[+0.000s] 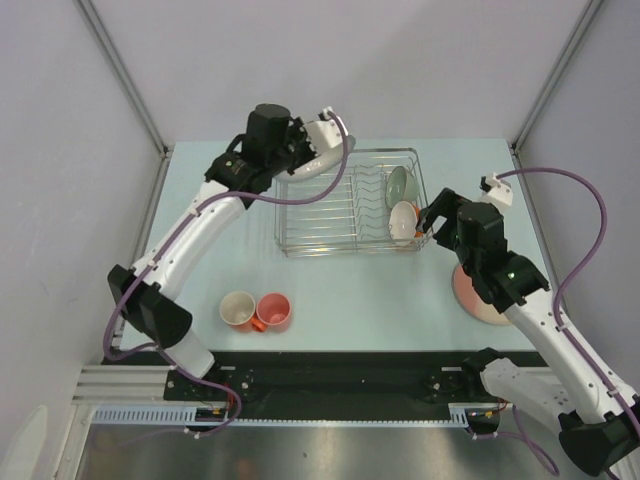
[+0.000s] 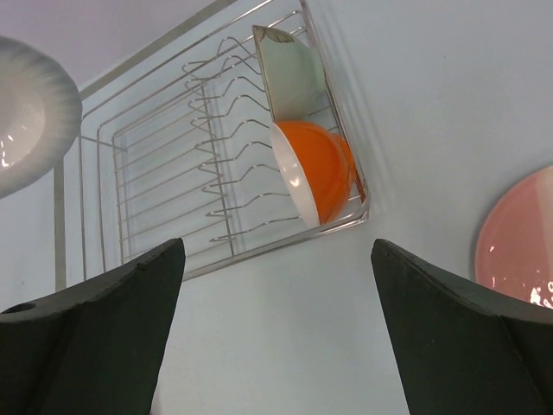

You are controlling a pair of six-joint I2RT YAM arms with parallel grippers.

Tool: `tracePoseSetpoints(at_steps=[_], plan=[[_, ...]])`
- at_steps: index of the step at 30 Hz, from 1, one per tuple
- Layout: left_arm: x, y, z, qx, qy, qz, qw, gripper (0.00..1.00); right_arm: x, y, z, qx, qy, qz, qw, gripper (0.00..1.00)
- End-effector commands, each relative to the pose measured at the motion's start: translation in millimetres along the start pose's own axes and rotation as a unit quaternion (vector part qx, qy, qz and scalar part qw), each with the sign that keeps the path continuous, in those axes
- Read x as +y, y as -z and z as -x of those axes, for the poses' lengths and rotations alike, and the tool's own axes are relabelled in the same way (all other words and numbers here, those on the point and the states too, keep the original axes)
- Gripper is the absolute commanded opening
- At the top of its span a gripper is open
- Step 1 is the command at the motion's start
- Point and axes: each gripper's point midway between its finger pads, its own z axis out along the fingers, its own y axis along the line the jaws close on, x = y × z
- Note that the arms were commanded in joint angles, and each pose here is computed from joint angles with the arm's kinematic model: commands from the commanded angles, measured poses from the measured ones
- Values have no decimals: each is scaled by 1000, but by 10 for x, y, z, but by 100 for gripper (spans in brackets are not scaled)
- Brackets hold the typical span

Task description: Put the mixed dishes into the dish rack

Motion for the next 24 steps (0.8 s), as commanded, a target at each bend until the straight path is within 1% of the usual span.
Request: tracePoseSetpoints(at_steps=[1,3,5,6,9,13,14,15,18,20,24], plan=[[715,233,926,-121,-86,140,979,0,-24,23,-74,-5,-31,17,999,94],[781,188,1009,-133,-107,160,972,0,-27,28,-136,1,-31,26,999,94],[737,77,1063,-140,-121,163,969,0,-62,2,-240,11,-27,26,999,94],[698,16,1053,-137,-138,163,967,0,-51,-3,-275,17,-24,31,999,94],[585,-159,1118,-146,-159,165,963,0,-60,-22,-383,29,-20,38,999,93],[454,-409,1191,-155,-170,164,959,0,-94,-13,-421,28,-20,41,999,93],[305,-584,1159,-152,-184,149,960,0,-111,-2,-444,28,-20,43,998,92],[297,-619,1202,-161,-186,154,957,0,-108,23,-429,25,-21,47,998,92],[137,-831,1200,-162,-198,142,956,0,-151,52,-454,25,-20,46,998,91],[89,-892,1247,-166,-201,140,955,0,-183,58,-478,27,-19,43,999,91],[-94,-1122,1208,-164,-215,126,954,0,-196,54,-546,37,-22,47,998,91]])
